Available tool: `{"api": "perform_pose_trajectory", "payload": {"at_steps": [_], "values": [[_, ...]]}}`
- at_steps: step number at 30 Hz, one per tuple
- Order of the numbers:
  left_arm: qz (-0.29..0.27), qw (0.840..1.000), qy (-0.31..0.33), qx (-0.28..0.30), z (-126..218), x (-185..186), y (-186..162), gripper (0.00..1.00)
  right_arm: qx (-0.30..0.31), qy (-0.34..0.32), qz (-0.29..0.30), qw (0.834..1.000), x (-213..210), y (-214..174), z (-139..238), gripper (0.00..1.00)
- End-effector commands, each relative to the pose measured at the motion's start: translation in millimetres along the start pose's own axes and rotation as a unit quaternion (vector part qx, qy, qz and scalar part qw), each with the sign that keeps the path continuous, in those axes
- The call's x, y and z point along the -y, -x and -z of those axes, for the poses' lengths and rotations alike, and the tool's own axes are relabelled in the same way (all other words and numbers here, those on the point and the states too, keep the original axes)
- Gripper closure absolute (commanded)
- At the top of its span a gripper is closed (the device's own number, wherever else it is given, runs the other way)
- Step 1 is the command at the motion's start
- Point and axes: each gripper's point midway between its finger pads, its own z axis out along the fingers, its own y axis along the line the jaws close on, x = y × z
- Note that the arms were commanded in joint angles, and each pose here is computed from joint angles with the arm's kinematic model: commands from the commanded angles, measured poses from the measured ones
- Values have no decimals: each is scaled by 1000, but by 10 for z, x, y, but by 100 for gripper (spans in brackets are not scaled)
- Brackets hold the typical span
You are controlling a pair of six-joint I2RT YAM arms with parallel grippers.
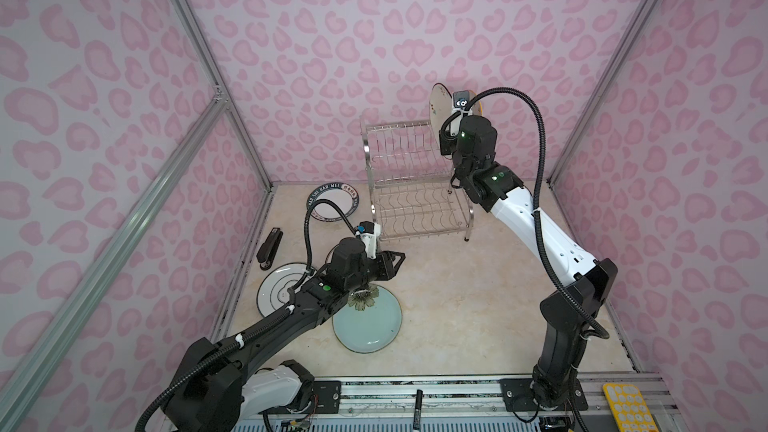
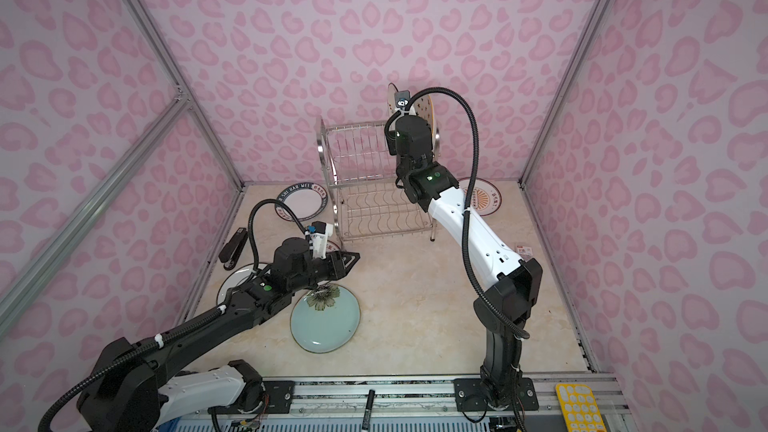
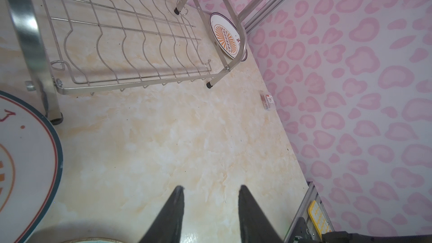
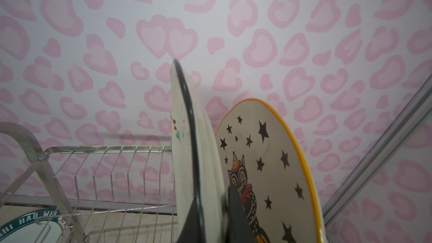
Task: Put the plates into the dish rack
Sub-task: 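Raise the red-berry plate with the right gripper and carry it over the rack, then lower the red-berry plate into the rack slot beside the cat plate with the right gripper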
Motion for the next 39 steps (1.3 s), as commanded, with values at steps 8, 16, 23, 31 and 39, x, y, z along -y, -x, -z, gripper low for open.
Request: {"api": "perform_pose_trajectory", "payload": {"at_steps": [8,16,23,31,39], "values": [[-2,1000,-7,2,-32,30,29,59,42,-56,-18,997,189,226,5,100],[-6,1000,-5,9,-7,29,50,59,29,-51,-17,998,142,120,-33,100],[-7,1000,-1,11,19,17,46,59,20,-48,-19,998,118,30,-51,100],[-8,1000,8,16,68,-21,39,59,13,-46,-24,999,115,-72,-76,100],[-6,1000,6,15,54,-21,32,59,0,-44,-29,999,148,-203,-90,100]]}}
